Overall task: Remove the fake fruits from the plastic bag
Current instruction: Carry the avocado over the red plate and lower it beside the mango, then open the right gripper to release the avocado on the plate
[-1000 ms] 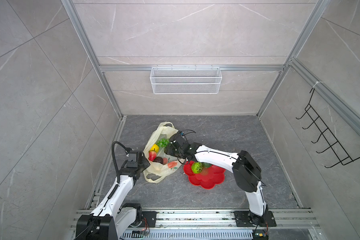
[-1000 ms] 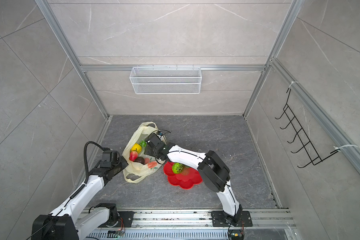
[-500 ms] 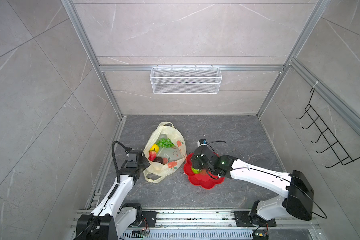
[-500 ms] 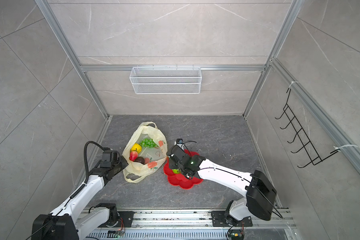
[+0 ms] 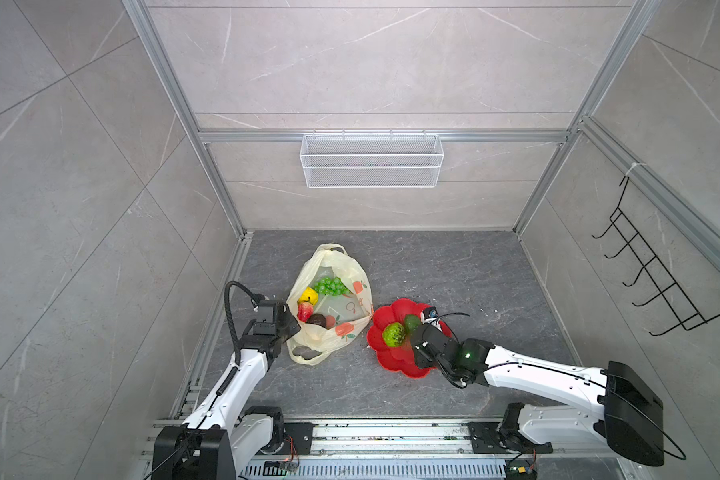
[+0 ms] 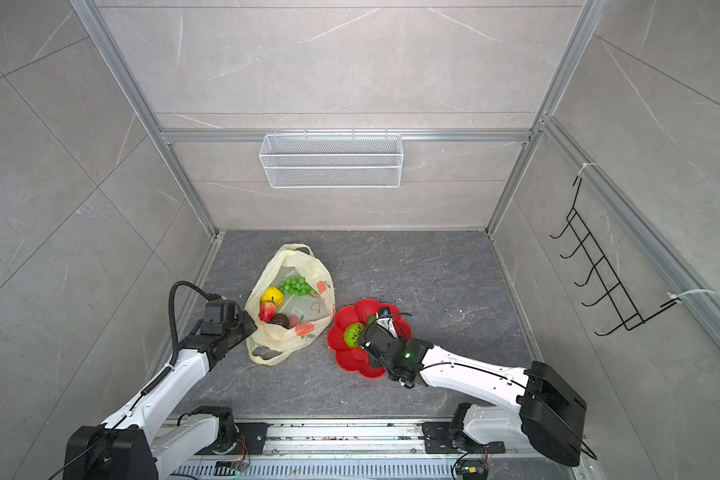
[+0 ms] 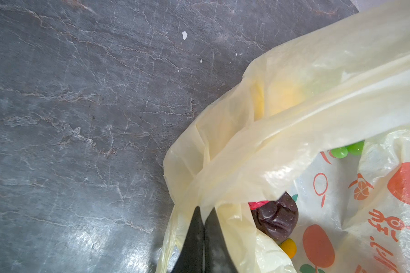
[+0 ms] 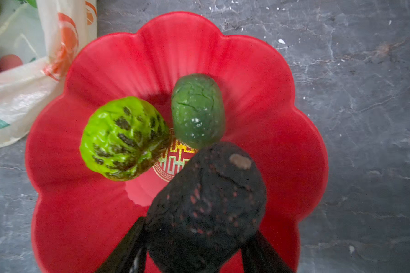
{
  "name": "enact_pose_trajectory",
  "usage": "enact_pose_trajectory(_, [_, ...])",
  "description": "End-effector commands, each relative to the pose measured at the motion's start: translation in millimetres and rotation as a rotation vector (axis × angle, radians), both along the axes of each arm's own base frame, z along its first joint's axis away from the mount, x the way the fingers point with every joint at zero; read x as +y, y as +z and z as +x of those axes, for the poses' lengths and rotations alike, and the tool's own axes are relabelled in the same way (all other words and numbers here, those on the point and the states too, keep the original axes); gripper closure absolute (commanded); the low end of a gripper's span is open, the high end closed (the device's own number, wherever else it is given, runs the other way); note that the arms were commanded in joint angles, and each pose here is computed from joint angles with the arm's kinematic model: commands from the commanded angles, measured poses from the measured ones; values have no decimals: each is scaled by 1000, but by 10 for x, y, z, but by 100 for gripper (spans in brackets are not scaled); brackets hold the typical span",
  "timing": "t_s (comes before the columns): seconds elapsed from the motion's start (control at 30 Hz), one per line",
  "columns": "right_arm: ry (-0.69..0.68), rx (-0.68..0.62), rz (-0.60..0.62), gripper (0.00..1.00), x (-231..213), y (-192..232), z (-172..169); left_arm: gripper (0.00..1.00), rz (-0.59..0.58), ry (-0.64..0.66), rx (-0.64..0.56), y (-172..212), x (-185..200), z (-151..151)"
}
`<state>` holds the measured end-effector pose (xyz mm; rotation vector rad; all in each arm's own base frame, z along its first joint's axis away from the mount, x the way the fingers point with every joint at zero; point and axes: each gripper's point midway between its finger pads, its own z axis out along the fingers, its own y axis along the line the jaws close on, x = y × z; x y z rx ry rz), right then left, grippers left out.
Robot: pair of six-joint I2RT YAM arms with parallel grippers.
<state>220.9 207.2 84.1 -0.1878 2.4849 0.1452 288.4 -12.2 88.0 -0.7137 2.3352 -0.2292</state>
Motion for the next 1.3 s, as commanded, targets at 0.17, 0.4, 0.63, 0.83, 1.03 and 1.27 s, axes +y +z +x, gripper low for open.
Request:
enact_pose_trajectory(0.17, [-30,-47,-14,46,90,-204,139,100,13,-19,-17,18,3,47])
enact_pose_trajectory(0.4, [-45,-71,-40,45,124,-302,231,100,17,-17,-14,9,10,44])
enact_pose_trajectory(0.63, [-62,-82,-62,43,150,-336,356,100,20,-17,-18,23,12,47])
enact_pose_trajectory(0.83, [-60,-87,-51,40,151,-332,416,100,22,-16,-30,44,17,42])
enact_pose_trajectory(1.03, [-51,-89,-56,37,182,-330,441,100,22,-14,-30,48,21,48])
enact_pose_trajectory(1.27, [-53,-86,-53,29,172,-313,439,100,21,-19,-30,44,13,50])
